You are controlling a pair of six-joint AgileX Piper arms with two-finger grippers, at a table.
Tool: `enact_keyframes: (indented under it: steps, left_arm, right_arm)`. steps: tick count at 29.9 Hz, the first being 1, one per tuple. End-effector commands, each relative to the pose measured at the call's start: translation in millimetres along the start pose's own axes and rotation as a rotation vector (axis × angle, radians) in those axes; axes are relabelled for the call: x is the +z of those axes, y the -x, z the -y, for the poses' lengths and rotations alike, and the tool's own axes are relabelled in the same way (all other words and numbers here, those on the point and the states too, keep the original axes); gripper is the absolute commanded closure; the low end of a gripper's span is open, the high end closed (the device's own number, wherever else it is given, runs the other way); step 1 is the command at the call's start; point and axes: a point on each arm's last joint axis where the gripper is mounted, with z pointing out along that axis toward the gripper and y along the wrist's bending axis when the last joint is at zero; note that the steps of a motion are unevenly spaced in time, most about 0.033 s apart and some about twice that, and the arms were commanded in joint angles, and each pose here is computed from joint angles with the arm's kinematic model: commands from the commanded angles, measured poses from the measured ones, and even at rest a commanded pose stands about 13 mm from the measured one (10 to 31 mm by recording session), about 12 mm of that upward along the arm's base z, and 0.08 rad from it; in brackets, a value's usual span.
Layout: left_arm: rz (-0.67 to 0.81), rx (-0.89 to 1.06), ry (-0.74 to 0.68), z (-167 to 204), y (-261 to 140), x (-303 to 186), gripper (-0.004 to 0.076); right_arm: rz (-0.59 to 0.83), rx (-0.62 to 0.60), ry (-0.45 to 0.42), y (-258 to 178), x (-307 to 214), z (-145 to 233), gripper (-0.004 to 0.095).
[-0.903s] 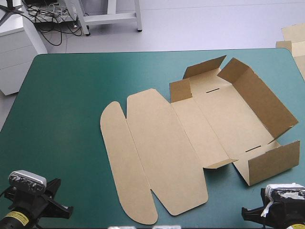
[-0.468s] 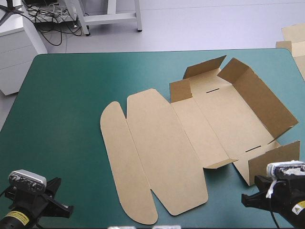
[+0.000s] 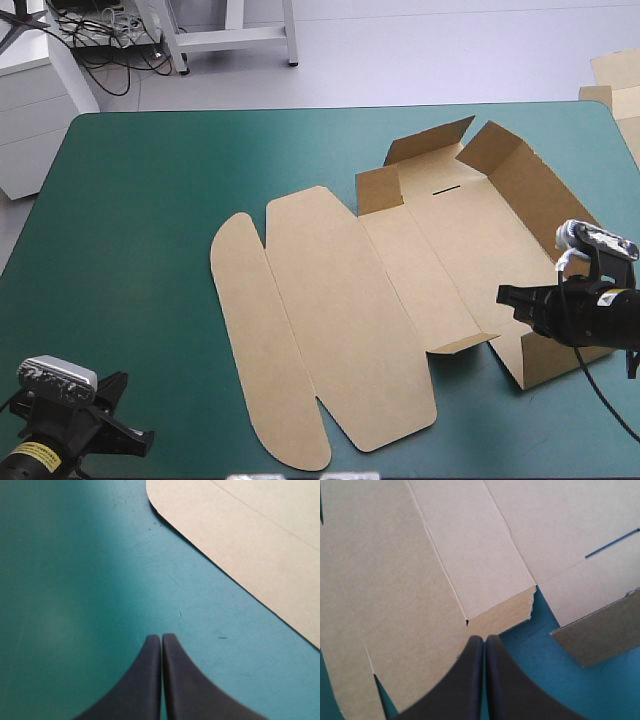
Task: Fold the box
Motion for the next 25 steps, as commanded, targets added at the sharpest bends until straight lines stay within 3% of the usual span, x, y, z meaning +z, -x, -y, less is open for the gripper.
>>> enact_keyframes:
  steps: [1, 5, 9, 12, 18, 21, 25]
  left_arm:
    - [0.078, -0.007, 0.002, 0, 12, -4, 0.0734]
    - [0.078, -0.007, 0.002, 0, 12, -4, 0.0734]
    - [0.078, -0.007, 0.002, 0, 12, -4, 0.0734]
    - [0.078, -0.007, 0.002, 0, 12, -4, 0.0734]
    - [0.078, -0.007, 0.002, 0, 12, -4, 0.0734]
    - [0.078, -0.007, 0.002, 0, 12, -4, 0.0734]
    - [0.078, -0.007, 0.002, 0, 12, -4, 0.0734]
  right_arm:
    - [-0.023, 0.111, 0.027, 11, 3, -4, 0.0793]
    - [-0.047, 0.181, 0.068, 12, 7, -7, 0.0497]
    - [-0.065, 0.23, 0.144, 9, 8, -13, 0.0357]
    - [-0.133, 0.255, 0.183, -4, 20, -14, 0.034]
    - [-0.318, 0.269, 0.157, -38, 58, -5, 0.0345]
    - [-0.269, 0.183, 0.165, -36, 61, -3, 0.0374]
    - [-0.182, 0.212, 0.167, -28, 62, -2, 0.0411]
